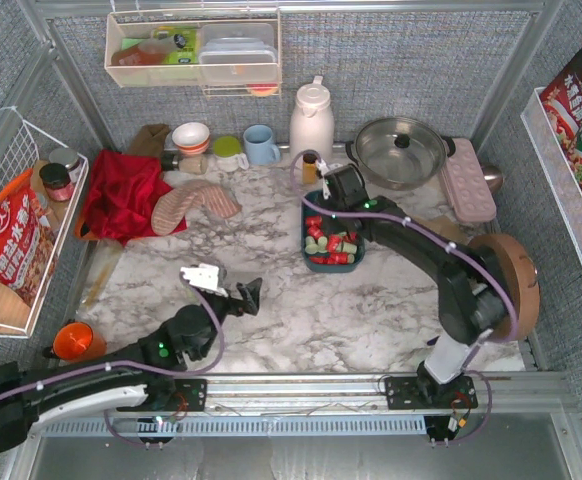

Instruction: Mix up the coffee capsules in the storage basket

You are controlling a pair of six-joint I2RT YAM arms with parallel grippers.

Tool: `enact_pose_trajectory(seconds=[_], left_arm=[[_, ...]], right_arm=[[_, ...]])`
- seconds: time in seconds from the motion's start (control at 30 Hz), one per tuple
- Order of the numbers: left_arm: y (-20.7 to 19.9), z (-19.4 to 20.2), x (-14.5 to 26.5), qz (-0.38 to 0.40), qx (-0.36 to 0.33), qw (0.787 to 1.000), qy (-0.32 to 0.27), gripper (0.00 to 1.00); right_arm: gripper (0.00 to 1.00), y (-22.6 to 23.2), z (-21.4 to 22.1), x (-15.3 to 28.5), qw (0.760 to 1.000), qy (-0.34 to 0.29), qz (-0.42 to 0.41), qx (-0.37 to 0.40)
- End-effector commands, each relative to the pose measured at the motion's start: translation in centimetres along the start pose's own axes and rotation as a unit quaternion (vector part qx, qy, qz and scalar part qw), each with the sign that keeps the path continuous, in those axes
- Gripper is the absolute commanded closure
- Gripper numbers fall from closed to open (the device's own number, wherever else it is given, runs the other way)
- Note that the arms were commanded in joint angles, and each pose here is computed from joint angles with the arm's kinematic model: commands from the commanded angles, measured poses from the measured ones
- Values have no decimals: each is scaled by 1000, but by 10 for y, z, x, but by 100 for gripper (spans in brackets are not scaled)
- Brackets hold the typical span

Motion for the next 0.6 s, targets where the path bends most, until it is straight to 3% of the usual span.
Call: enact_pose_trajectory(seconds=[0.0,0.27,0.4,0.57], left_arm=[[36,18,16,-93,62,993,26,1],[66,21,36,-159,135,978,16,1],[73,24,40,-174,142,974,20,1],[80,31,42,-203,128,970,37,1]], right_arm=[[68,-38,-13,-35,998,14,67,-2],[30,-47,-16,-74,996,62,65,-10],[28,-39,-4,-63,996,71,45,-19],[27,-21,2,-23,999,29,26,-17]])
Point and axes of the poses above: each gripper's point midway between its finger pads, its own x axis back along the fingers, its own y axis along the line the jaws close on, z = x × y, the point moved 1 cm from there along x, back along the fingers, and after that the axes turned 3 degrees about x, right-handed, at the moved point
